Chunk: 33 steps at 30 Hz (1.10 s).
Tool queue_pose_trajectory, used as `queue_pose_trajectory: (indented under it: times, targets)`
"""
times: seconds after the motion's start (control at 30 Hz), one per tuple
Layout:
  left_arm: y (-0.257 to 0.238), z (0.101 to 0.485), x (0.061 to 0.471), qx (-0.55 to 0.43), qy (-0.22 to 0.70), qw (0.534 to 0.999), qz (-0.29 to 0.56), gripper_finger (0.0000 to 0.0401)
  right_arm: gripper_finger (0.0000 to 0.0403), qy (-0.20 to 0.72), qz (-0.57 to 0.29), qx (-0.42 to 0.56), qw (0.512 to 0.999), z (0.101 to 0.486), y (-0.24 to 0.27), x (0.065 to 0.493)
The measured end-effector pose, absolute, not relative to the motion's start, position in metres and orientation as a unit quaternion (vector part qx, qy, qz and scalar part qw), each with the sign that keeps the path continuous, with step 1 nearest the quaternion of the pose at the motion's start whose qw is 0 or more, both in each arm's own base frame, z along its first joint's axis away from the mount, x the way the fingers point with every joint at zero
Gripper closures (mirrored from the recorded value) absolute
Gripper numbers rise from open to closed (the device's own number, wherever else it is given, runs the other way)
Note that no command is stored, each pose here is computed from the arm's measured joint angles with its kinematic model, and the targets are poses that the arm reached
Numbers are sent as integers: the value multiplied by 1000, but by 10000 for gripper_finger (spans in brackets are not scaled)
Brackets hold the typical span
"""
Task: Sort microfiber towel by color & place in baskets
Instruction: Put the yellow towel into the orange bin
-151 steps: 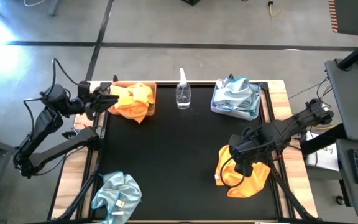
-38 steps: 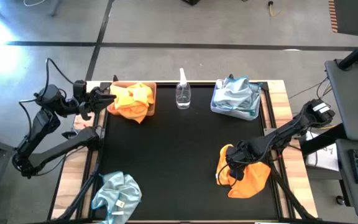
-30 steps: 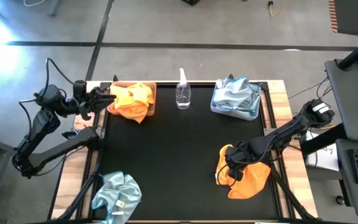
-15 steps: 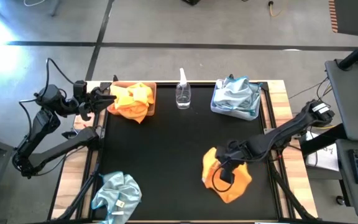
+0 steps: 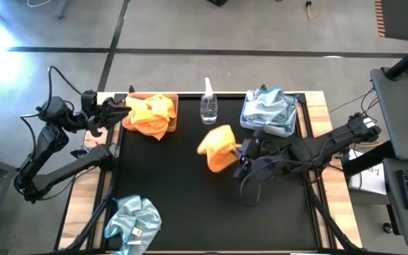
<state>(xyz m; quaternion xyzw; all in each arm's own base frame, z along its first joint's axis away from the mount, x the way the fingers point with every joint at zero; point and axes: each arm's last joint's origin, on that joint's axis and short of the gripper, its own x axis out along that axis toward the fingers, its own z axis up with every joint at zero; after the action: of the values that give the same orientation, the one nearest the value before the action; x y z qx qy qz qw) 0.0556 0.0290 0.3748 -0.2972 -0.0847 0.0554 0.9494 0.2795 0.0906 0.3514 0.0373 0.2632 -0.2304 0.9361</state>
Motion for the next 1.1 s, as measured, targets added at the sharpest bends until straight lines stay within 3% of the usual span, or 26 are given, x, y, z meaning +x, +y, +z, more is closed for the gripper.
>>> queue_pose_trajectory:
  times: [0.27, 0.57, 0.87, 1.1]
  targets:
    - [31, 382, 57, -291, -112, 949, 46, 249, 390, 183, -282, 62, 940, 402, 74, 281]
    - [41, 389, 75, -278, -107, 954, -18, 249, 390, 173, -302, 70, 935, 410, 59, 283]
    - [65, 383, 99, -262, -117, 953, 98, 249, 390, 172, -307, 72, 933, 409, 55, 285]
    - [80, 379, 106, -277, -150, 921, 231, 249, 390, 150, -313, 87, 934, 413, 51, 288]
